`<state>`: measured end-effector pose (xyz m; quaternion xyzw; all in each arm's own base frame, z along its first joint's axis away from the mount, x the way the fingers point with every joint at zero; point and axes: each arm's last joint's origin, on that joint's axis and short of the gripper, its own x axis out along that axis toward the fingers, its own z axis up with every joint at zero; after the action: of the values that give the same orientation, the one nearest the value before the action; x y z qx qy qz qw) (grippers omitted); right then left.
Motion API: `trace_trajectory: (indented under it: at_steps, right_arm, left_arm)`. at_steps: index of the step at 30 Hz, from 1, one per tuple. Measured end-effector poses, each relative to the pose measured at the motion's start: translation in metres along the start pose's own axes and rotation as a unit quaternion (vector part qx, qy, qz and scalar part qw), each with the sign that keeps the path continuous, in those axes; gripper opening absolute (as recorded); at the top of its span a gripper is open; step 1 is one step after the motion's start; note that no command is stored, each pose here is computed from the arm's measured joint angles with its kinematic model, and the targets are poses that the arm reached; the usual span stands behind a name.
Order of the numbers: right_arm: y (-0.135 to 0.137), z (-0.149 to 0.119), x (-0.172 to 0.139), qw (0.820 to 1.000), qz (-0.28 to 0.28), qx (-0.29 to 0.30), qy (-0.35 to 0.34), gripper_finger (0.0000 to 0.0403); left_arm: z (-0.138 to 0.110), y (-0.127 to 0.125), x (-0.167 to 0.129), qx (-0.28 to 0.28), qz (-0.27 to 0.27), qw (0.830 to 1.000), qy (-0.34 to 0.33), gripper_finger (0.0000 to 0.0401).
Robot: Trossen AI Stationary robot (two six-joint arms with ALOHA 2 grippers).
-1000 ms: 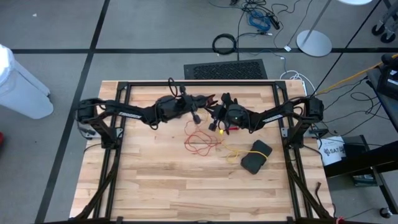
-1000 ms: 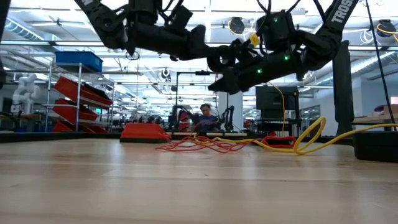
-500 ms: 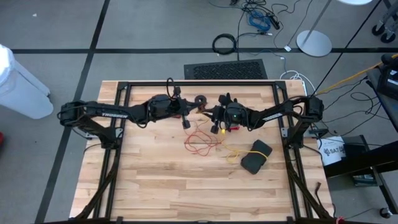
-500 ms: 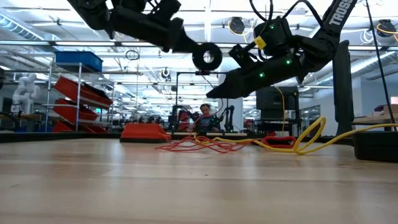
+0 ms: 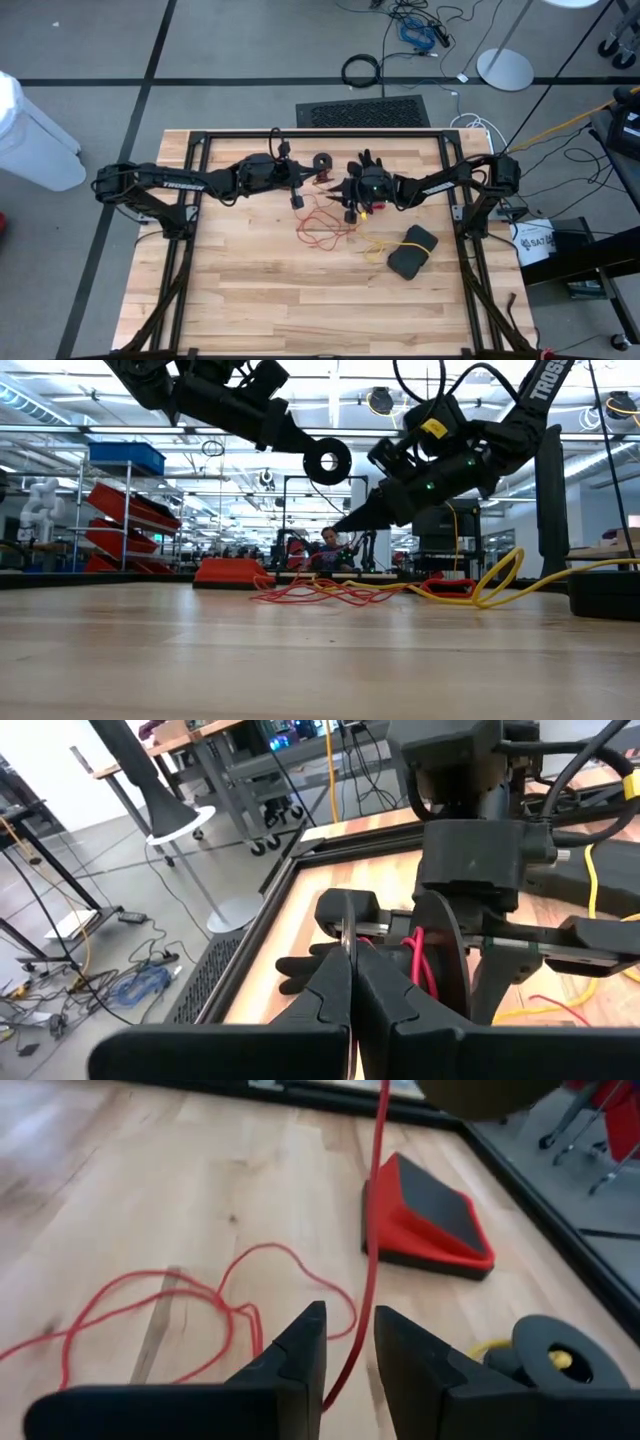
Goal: Coil cords
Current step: Coil the red wire onto spool
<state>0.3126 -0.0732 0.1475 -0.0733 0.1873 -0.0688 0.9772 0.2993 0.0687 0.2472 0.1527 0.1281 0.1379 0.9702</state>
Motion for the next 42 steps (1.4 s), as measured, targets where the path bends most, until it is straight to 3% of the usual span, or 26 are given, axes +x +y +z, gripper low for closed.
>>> trace_trajectory:
  at_steps: [16, 35, 42]
  right_arm:
    - [0.002, -0.011, -0.001, 0.998, 0.013, 0.002, 0.056, 0.0075]
    - [0.004, -0.013, -0.001, 0.997, 0.027, 0.011, 0.068, 0.0074]
    - [0.004, -0.014, -0.001, 0.997, 0.021, 0.014, 0.074, 0.0026]
  left_arm:
    - [-0.005, -0.002, 0.000, 0.008, -0.008, 1.000, 0.024, 0.0000]
    - [-0.011, -0.003, 0.000, 0.018, -0.015, 0.998, 0.054, 0.0000]
    - [-0.014, -0.006, -0.001, 0.020, -0.047, 0.997, 0.064, 0.0000]
